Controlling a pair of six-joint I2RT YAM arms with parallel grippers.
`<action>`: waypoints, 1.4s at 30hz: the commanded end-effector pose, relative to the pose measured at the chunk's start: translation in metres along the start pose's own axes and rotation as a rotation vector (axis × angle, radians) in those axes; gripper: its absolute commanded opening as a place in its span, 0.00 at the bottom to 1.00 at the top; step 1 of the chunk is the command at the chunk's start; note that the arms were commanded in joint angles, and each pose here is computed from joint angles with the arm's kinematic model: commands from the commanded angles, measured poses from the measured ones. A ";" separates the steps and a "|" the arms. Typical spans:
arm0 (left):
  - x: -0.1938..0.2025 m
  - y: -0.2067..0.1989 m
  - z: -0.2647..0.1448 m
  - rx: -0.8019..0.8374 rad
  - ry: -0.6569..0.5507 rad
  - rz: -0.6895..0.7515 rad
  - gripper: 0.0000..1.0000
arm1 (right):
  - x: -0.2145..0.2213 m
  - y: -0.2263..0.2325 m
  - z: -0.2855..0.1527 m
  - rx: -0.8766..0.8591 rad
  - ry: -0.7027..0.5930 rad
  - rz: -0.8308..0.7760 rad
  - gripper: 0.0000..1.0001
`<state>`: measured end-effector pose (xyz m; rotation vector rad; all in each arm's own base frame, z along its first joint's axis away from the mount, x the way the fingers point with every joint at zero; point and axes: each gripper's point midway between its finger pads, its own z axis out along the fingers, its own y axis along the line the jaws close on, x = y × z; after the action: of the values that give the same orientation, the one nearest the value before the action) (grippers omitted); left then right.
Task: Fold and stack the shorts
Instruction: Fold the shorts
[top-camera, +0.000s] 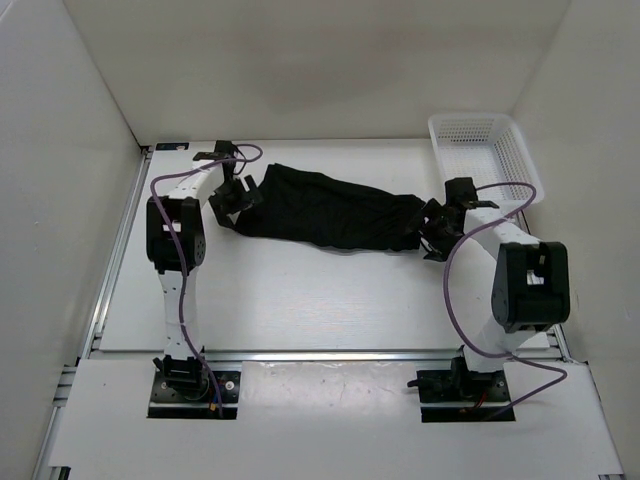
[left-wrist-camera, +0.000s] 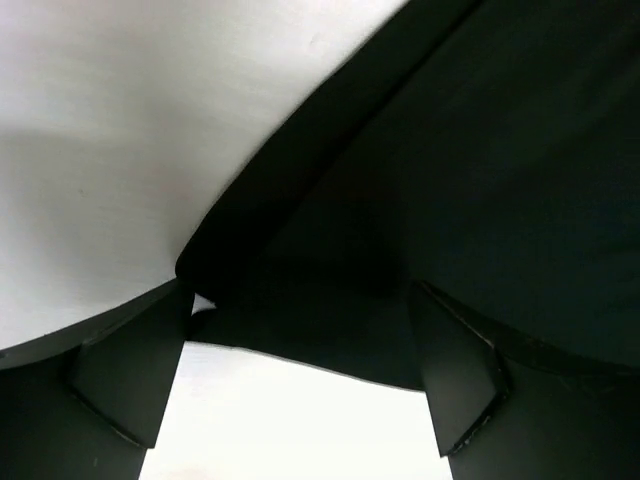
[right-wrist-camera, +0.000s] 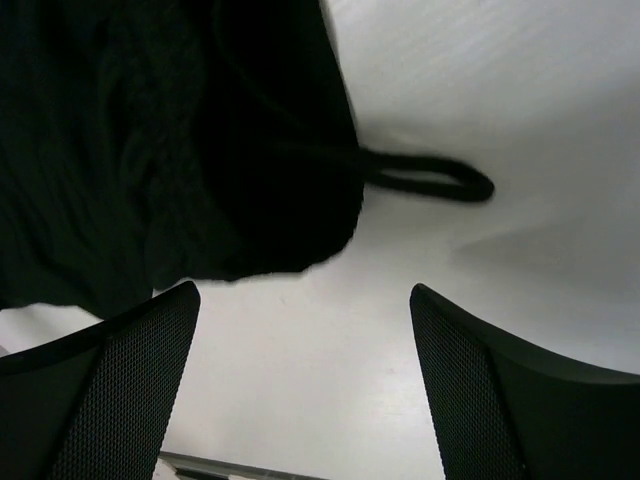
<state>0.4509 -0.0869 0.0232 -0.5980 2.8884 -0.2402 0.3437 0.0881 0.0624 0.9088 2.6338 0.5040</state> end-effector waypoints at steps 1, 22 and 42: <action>-0.011 -0.011 -0.006 0.051 -0.031 0.025 1.00 | -0.021 0.030 0.012 -0.102 -0.021 0.044 0.89; 0.067 0.054 -0.055 0.026 -0.016 -0.119 0.10 | 0.021 -0.023 0.004 -0.025 -0.041 0.004 0.00; 0.124 0.067 -0.112 0.058 -0.103 -0.106 0.86 | 0.089 -0.063 -0.054 -0.097 -0.038 0.040 0.99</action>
<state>0.2824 -0.0667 0.0761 -0.7633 2.8223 -0.3028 0.2148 0.0814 0.0631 0.9080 2.5613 0.5564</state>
